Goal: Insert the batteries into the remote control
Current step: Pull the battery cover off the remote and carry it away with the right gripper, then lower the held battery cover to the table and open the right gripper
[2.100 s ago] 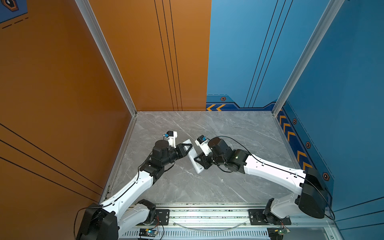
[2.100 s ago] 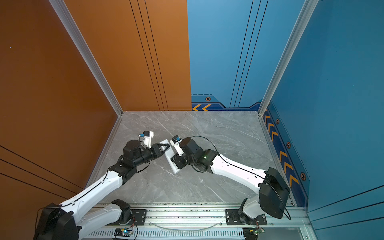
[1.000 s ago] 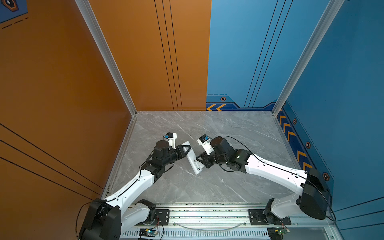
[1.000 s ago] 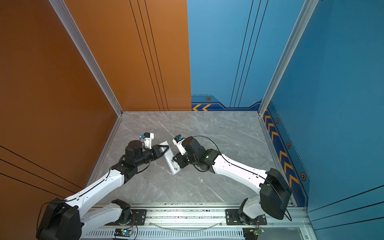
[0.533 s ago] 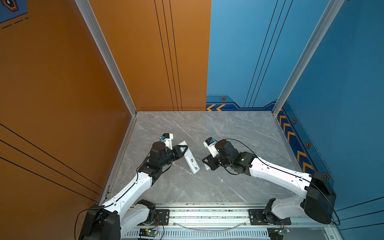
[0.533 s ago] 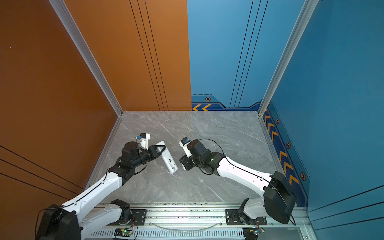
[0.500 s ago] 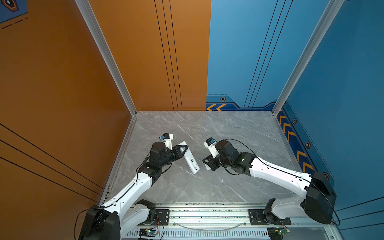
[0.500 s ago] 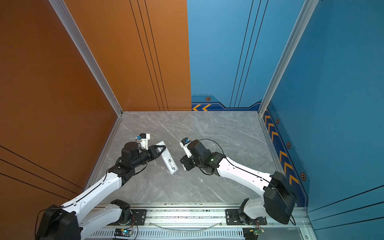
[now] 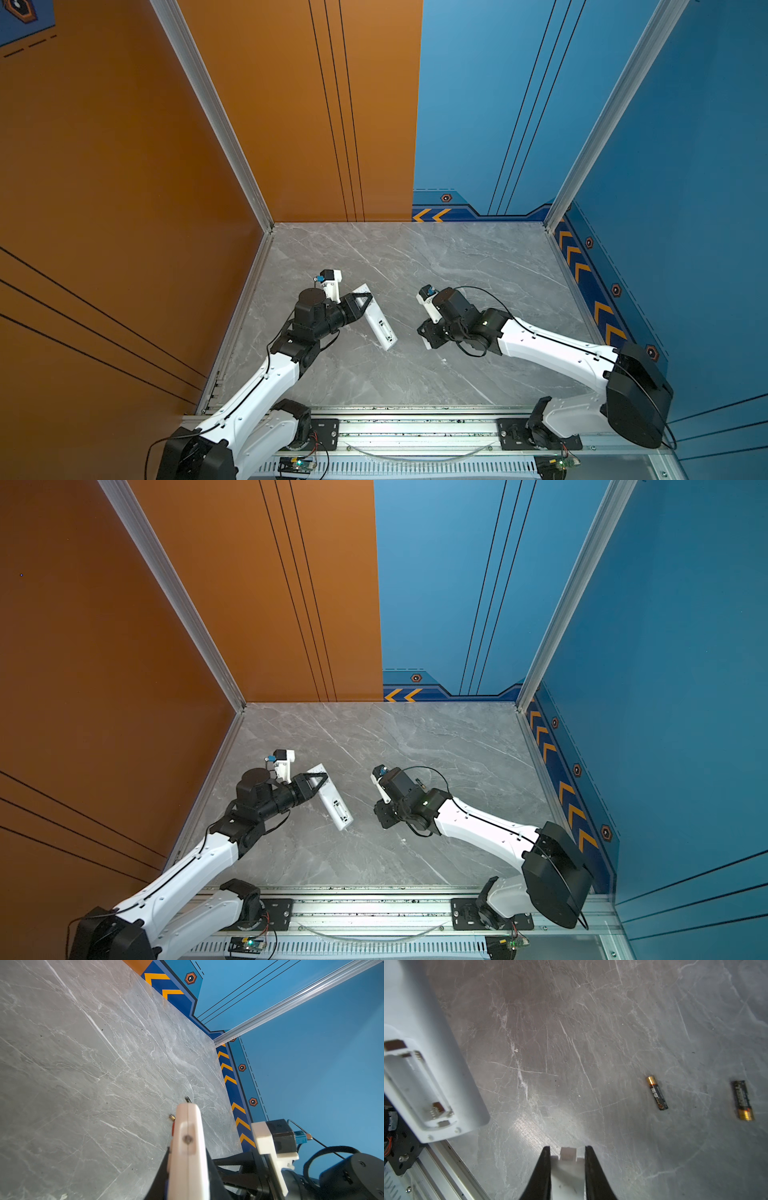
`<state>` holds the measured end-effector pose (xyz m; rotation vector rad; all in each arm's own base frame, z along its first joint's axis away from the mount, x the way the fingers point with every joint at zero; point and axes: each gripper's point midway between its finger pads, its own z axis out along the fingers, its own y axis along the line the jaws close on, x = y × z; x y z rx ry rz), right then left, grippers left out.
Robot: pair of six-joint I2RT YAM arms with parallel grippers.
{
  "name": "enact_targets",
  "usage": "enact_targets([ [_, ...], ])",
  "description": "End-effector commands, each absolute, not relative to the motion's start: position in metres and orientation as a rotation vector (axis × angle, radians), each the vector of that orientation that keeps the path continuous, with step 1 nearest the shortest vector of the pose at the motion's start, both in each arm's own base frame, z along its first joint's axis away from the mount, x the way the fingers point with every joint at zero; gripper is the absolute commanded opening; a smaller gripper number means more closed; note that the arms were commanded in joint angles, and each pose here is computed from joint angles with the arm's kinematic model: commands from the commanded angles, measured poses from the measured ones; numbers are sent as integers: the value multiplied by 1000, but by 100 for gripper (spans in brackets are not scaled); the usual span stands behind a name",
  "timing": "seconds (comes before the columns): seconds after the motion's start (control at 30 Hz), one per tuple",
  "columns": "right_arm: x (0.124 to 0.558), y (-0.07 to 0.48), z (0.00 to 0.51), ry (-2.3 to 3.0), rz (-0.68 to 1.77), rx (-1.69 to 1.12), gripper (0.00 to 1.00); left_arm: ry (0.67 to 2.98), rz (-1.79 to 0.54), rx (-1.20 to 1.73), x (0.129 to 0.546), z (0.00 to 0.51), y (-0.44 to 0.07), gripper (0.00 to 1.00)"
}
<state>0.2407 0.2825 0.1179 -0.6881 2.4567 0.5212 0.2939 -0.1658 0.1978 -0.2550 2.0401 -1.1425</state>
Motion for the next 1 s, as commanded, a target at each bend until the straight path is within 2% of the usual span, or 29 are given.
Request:
enact_targets([
  [0.0, 239, 266, 92, 2540, 411, -668, 21, 2046, -1133, -264, 290, 193, -161, 0],
  [0.97, 239, 254, 27, 2691, 249, -674, 20, 2042, -1147, -302, 278, 181, -148, 0],
])
